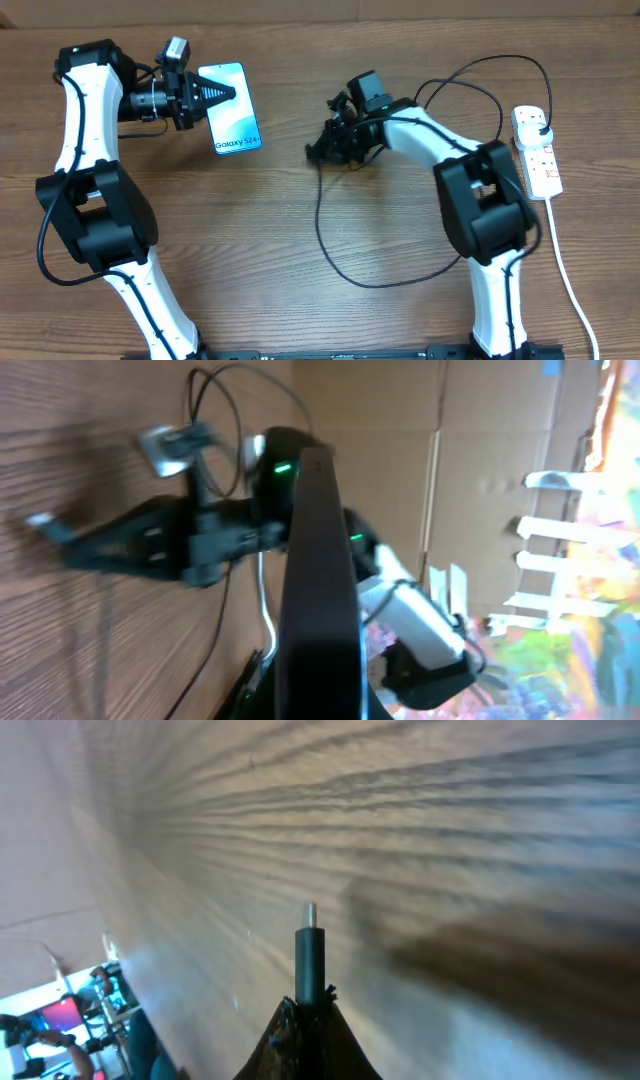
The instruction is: Plug charger to phone and switch on socket
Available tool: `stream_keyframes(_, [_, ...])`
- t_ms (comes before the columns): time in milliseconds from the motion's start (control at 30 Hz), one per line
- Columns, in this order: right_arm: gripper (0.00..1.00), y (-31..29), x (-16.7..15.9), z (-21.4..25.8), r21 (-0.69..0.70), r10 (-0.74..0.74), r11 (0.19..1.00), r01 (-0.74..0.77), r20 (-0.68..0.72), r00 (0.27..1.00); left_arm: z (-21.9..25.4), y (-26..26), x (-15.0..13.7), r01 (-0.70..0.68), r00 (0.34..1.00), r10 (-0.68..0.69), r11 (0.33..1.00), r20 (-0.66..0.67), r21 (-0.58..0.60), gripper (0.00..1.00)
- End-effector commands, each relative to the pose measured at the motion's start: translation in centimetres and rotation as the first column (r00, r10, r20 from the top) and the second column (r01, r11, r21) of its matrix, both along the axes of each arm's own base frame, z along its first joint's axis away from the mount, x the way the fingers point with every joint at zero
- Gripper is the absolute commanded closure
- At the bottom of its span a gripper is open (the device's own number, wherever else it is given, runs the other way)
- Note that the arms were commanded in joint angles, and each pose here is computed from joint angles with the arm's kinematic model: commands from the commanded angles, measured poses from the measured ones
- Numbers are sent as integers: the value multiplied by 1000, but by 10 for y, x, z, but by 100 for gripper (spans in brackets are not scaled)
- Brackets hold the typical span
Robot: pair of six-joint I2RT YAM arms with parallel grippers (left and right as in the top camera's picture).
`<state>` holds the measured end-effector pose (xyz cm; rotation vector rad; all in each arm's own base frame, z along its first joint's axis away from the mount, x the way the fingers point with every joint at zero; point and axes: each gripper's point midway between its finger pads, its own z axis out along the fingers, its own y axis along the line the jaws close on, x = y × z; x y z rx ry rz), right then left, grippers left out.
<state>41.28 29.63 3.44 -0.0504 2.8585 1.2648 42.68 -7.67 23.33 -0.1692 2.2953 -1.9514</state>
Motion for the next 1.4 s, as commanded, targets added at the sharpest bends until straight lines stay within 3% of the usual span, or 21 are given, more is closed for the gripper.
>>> stream_keyframes(0, [96, -20, 16, 127, 129, -15, 992, -16, 240, 971, 3, -11, -3, 35, 998, -36, 999, 43, 24, 96])
stream_keyframes(67, [96, -39, 9, 185, 153, -49, 988, -2, 329, 943, 3, -16, -4, 51, 997, -53, 998, 58, 28, 96])
stream_keyframes(167, [96, -57, -13, 233, 160, -55, 987, -11, 401, 914, 2, -23, -6, 73, 995, -75, 997, 70, 35, 96])
stream_keyframes(333, [96, -74, -64, 266, 152, -6, 986, -61, 403, 915, 2, -37, -9, 107, 990, -110, 993, 86, 38, 96])
stream_keyframes(667, [96, -82, -126, 223, 262, -151, 963, 61, 335, 930, 4, -66, -16, 173, 978, -175, 984, 114, 30, 96])
stream_keyframes(900, [96, -49, -128, 212, 313, -232, 940, 134, 303, 924, 34, -85, -10, 164, 974, -138, 977, 177, -138, 96])
stream_keyframes(1133, [96, -18, -128, 217, 339, -327, 911, 235, 245, 913, 32, -90, -7, 170, 980, -152, 974, 131, -147, 96])
stream_keyframes(1367, [96, 15, -126, 219, 404, -304, 894, 192, 233, 924, 32, -90, 14, 165, 985, -155, 974, 74, -158, 96])
